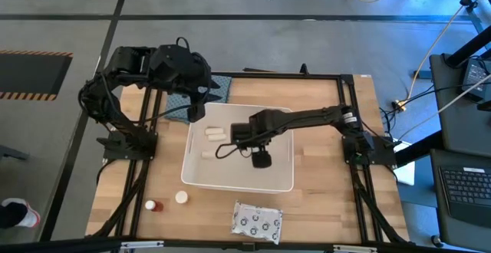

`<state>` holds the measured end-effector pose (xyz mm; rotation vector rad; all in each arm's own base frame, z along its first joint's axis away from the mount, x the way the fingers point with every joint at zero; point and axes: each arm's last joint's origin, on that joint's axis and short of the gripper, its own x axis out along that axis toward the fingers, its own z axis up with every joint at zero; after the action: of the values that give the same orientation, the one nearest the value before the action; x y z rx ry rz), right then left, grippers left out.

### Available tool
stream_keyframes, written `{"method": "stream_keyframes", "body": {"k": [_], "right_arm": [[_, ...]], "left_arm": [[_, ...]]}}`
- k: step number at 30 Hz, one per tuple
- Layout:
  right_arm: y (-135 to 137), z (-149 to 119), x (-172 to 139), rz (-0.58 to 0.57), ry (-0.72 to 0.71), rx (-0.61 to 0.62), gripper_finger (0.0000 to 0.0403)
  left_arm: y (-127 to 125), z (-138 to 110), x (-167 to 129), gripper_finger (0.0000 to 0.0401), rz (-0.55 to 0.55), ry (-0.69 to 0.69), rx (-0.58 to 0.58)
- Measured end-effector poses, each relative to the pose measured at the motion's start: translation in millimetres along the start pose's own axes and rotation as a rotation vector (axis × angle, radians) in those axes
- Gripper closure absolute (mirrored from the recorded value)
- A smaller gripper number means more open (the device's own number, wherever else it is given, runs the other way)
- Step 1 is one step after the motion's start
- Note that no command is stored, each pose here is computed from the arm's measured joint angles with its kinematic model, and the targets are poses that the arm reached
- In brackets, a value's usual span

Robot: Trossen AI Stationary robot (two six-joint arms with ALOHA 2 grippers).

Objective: Pick & place medical supplies in basket/bin
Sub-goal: Put the brown medicine bottle into the white basket

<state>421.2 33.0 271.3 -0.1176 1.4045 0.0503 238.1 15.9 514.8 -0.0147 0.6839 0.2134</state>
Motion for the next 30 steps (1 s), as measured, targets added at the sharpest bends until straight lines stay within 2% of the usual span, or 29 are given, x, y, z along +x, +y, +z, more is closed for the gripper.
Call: {"method": "stream_keyframes", "body": {"k": [5, 9, 11, 14, 19, 22, 26, 30], "right_arm": [[-4.1, 6.5, -48.4, -0.008, -0.114, 0.010, 0.0090], [-13.3, 0.9, -88.4, -0.016, -0.182, 0.087, 0.0090], [-15.4, -13.1, -103.2, -0.013, -0.210, 0.098, 0.0090], [-14.8, -35.0, -126.5, -0.008, -0.302, 0.122, 0.0090], [-13.8, -76.8, -159.1, -0.001, -0.526, 0.172, 0.0090], [-15.1, -103.5, -175.0, -0.027, -0.656, 0.231, 0.0090], [-14.9, -133.1, -182.2, -0.047, -0.736, 0.307, 0.0091], [-15.1, -154.8, -183.4, -0.076, -0.765, 0.364, 0.0091]], "left_arm": [[0.2, -2.7, 0.0, 0.0252, 0.002, 0.028, 0.003], [0.8, -14.2, -1.0, 0.0252, 0.007, 0.146, -0.010], [-1.4, -15.3, 1.8, 0.0252, -0.002, 0.156, -0.009], [-14.6, -22.4, 0.9, 0.0251, -0.110, 0.192, 0.036], [-35.5, -33.6, 12.1, 0.0240, -0.134, 0.269, 0.011], [-50.8, -41.2, 19.5, 0.0228, -0.191, 0.326, 0.025], [-69.9, -52.0, 27.0, 0.0213, -0.274, 0.423, -0.043], [-92.1, -64.2, 22.2, 0.0209, -0.324, 0.515, -0.174]]}}
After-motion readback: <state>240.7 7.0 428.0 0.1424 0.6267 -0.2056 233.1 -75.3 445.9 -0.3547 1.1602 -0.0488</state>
